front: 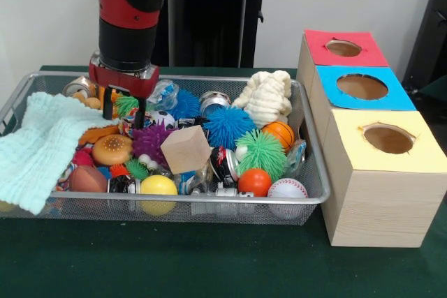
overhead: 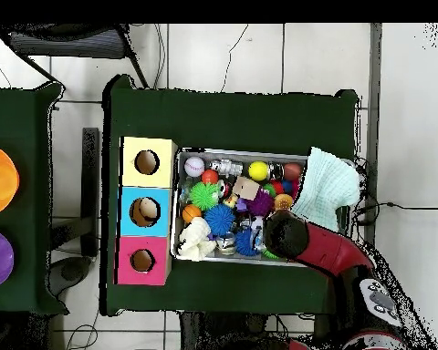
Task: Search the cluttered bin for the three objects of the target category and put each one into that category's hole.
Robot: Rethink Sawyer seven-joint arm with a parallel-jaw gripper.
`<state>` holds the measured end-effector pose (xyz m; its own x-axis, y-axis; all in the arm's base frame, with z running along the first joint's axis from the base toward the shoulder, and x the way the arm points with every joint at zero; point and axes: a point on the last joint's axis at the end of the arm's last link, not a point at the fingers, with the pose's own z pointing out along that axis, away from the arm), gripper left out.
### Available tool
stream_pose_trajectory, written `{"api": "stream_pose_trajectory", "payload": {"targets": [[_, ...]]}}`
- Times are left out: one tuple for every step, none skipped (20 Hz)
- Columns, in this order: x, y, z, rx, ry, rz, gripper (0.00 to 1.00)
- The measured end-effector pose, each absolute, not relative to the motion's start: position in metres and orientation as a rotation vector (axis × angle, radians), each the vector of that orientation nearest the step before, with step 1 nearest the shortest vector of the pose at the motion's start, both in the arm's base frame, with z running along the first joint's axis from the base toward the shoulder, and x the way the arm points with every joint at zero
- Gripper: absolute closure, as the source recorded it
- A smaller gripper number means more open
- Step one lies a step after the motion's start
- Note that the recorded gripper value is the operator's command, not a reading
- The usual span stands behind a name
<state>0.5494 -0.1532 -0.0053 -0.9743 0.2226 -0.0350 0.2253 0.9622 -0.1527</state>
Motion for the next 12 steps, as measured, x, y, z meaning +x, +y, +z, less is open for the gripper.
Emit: {"api": "stream_pose_trajectory", "payload": {"targets": [[0.5494,-0.1534,-0.0058,0.360,3.094,-0.236,0.00],[0.5498,-0.1538,-0.0064,0.365,3.093,-0.228,0.00],[0.5502,-0.1542,-0.0070,0.370,3.092,-0.220,0.00],[0.5504,-0.1540,-0.0075,0.371,3.093,-0.217,0.00],[0.5506,-0.1537,-0.0079,0.372,3.093,-0.214,0.00],[0.5507,-0.1534,-0.0082,0.372,3.093,-0.212,0.00],[0.5508,-0.1531,-0.0086,0.372,3.093,-0.210,0.00],[0.5510,-0.1528,-0.0091,0.372,3.093,-0.207,0.00],[0.5514,-0.1524,-0.0098,0.376,3.093,-0.202,0.00],[0.5518,-0.1520,-0.0107,0.379,3.093,-0.195,0.00],[0.5529,-0.1521,-0.0121,0.390,3.091,-0.181,0.00],[0.5532,-0.1521,-0.0126,0.394,3.091,-0.176,0.00]]}}
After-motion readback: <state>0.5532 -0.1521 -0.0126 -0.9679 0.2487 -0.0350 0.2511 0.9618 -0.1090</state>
